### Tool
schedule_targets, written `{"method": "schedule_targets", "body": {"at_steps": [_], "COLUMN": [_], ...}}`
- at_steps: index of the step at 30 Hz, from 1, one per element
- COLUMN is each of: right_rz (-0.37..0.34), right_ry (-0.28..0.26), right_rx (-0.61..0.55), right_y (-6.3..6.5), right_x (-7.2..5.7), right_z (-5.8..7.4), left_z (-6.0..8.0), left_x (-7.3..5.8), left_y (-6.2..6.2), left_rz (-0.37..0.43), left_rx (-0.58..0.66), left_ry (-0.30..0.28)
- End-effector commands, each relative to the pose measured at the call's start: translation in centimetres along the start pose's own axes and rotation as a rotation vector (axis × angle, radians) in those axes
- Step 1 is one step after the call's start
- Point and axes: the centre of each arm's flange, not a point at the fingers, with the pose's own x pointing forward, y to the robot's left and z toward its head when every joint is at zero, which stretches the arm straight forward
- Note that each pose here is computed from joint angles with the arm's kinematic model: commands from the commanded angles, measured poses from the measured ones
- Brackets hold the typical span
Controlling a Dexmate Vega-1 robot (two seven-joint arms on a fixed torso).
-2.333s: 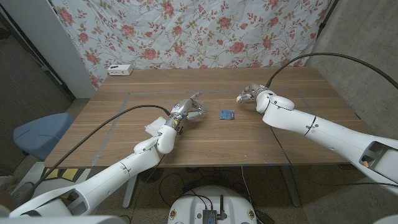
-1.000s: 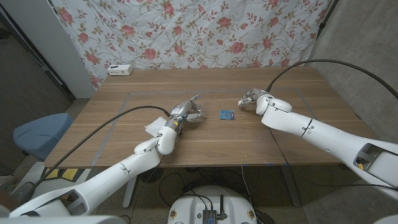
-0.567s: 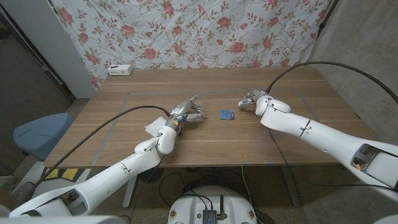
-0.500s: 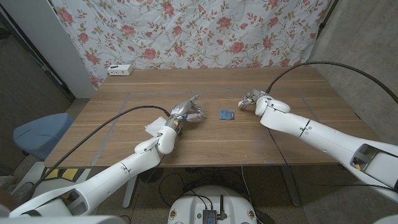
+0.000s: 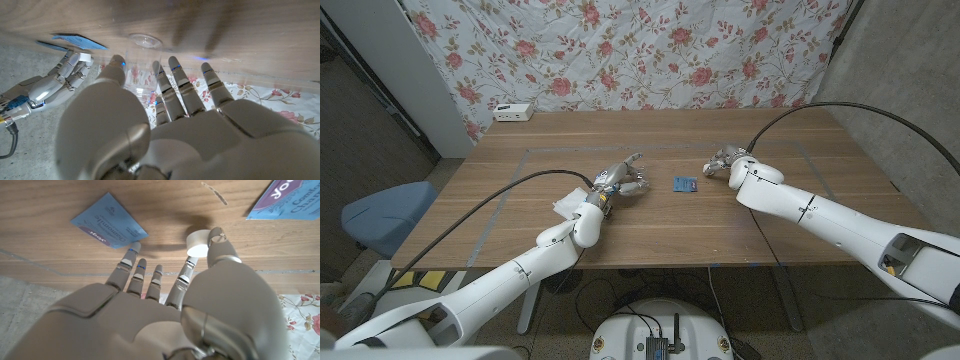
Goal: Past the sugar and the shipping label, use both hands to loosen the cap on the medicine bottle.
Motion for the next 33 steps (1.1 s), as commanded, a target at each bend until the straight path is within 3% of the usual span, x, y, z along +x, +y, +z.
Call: {"method": "schedule_targets", "body": {"at_steps": [1, 16, 33], "right_rz": [-0.003, -0.004, 0.01], "right_ry": [0.003, 0.001, 0.009], "right_rx": [-0.007, -0.016, -0.018], "right_y": [0.4, 0.5, 1.0], "right_x": [0.2, 0.1, 0.0], "right_z": [-0.1, -0.2, -0.3], "left_z": [0.0, 0.3, 0.4], "left_x": [-0.1, 0.2, -0.8], "left_y": [0.1, 0.5, 1.4], "left_rz": [-0.01, -0.011, -0.011], "left_rx": [-0.015, -0.035, -0.085], "left_ry": [0.003, -0.016, 0.006]}}
